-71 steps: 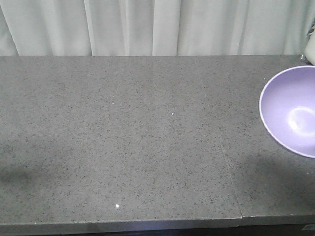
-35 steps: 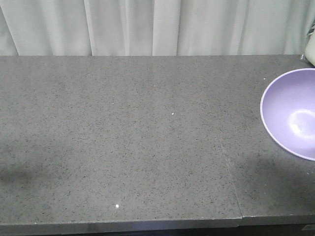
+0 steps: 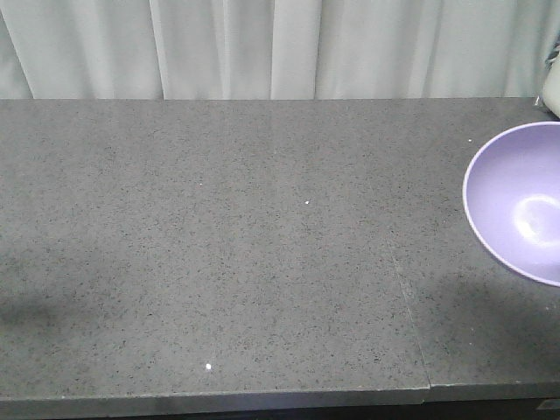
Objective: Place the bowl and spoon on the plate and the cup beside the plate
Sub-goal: 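Drive the base to the counter with the blue plate and cup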
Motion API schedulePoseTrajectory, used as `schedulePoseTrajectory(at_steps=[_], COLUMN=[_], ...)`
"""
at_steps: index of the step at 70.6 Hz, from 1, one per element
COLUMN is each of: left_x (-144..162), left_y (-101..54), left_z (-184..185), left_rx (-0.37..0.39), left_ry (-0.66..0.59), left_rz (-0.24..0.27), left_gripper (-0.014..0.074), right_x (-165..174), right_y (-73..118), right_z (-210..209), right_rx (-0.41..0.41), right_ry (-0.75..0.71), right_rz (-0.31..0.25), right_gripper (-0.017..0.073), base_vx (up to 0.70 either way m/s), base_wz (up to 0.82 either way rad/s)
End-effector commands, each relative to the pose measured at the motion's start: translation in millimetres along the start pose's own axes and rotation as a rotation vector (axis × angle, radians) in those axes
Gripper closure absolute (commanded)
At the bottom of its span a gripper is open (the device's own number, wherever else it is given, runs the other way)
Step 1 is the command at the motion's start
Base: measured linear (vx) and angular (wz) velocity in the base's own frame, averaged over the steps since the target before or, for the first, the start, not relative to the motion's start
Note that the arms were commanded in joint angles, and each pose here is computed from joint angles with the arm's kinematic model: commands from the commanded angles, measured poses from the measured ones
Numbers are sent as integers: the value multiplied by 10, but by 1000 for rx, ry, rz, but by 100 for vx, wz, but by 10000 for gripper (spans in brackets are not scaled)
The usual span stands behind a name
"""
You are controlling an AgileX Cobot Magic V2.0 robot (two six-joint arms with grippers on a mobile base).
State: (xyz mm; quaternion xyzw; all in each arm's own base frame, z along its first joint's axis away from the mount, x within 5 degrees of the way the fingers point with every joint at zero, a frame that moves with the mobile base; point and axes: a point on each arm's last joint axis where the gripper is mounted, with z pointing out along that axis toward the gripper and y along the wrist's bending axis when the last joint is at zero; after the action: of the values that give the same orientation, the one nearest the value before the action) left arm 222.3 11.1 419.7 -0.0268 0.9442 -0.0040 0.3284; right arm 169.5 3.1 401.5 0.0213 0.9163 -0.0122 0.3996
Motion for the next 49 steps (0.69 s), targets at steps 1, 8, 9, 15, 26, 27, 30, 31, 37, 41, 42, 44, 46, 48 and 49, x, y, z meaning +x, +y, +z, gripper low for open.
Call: schedulePoseTrajectory(at_steps=[1, 8, 9, 15, 26, 27, 30, 31, 37, 41, 42, 44, 46, 48, 49], left_x=[-55, -55, -55, -55, -55, -55, -55, -55, -55, -55, -55, -55, -55, -55, -55], left_y=[-26, -26, -26, -26, -26, -26, -26, -26, -26, -26, -26, -26, -26, -26, -26], left_z=[-132, -132, -132, -132, -132, -132, -132, -132, -132, -132, -132, -132, -132, -132, -132], left_rx=[12, 12, 12, 12, 12, 12, 12, 12, 12, 12, 12, 12, 12, 12, 12], left_ry=[-90, -90, -90, -90, -90, -90, -90, -90, -90, -90, -90, -90, -90, -90, -90], left_rz=[3, 3, 3, 3, 3, 3, 3, 3, 3, 3, 3, 3, 3, 3, 3], left_gripper=[600, 600, 600, 600, 600, 600, 600, 600, 600, 600, 600, 600, 600, 600, 600], right_x=[-109, -109, -109, -109, -109, -109, -109, -109, -109, -109, -109, -109, -109, -109, -109], right_y=[-10, -10, -10, -10, -10, -10, -10, -10, -10, -10, -10, -10, -10, -10, -10], right_z=[-101, -101, -101, -101, -101, -101, -101, -101, -101, -101, -101, -101, -101, -101, -101], right_rx=[0, 0, 0, 0, 0, 0, 0, 0, 0, 0, 0, 0, 0, 0, 0], right_ry=[-98, -98, -98, -98, -98, -98, -98, -98, -98, -98, -98, -98, -98, -98, -98], right_rz=[2, 2, 2, 2, 2, 2, 2, 2, 2, 2, 2, 2, 2, 1, 1], right_gripper=[565, 565, 565, 565, 565, 565, 565, 565, 565, 565, 565, 565, 565, 565, 565], base_vx=[0, 0, 0, 0, -1, -2, -2, -2, -3, -3, -3, -3, -3, -3, -3], base_wz=[0, 0, 0, -1, -4, -7, -8, -8, -10, -14, -17, -17, -19, -21, -24])
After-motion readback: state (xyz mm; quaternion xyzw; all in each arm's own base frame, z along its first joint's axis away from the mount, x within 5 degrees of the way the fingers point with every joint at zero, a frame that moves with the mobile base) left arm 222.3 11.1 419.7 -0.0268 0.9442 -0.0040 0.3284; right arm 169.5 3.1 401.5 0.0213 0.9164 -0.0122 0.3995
